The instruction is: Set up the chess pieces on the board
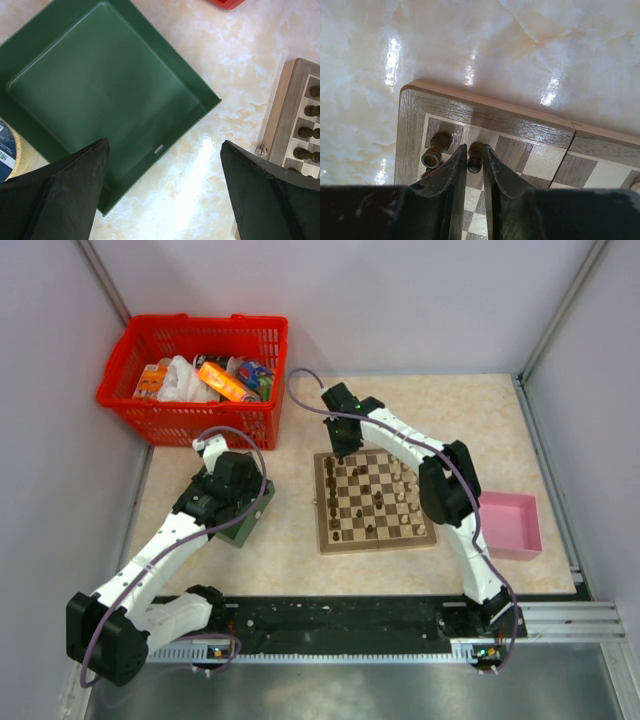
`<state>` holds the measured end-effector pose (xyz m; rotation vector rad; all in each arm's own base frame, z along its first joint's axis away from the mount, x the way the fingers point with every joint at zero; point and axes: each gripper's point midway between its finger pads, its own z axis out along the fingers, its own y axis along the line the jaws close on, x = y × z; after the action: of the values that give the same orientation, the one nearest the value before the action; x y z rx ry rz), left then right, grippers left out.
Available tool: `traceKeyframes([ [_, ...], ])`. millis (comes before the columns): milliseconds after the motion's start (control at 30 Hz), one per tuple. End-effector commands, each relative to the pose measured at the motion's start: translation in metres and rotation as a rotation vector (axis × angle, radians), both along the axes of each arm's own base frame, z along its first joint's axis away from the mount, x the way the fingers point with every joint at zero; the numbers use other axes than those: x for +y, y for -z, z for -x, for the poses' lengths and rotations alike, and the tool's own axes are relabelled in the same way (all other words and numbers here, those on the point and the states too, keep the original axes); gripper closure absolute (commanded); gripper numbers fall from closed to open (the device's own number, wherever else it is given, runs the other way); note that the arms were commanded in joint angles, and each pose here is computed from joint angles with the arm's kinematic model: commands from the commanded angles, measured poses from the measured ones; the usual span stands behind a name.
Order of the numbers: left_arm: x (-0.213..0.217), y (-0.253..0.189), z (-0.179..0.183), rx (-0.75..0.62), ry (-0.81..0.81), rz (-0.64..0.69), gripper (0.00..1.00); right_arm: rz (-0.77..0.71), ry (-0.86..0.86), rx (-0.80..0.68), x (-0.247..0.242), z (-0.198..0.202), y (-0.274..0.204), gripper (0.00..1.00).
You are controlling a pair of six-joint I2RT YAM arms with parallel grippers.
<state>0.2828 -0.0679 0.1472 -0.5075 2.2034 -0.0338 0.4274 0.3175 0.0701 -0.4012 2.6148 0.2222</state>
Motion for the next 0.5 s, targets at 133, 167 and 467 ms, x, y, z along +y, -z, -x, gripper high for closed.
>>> traceKeyframes([
  [133, 0.001, -0.018, -0.007, -0.067, -0.02, 0.024, 0.03, -0.01, 0.009, -0.046, 0.009, -0.012, -0.01, 0.8],
  [167, 0.0, -0.019, -0.008, -0.067, -0.02, 0.024, 0.03, -0.015, 0.01, -0.046, 0.01, -0.012, -0.011, 0.8],
  [467, 0.0, -0.02, -0.008, -0.068, -0.015, 0.023, 0.03, -0.062, -0.003, -0.113, 0.012, -0.015, -0.052, 0.73],
])
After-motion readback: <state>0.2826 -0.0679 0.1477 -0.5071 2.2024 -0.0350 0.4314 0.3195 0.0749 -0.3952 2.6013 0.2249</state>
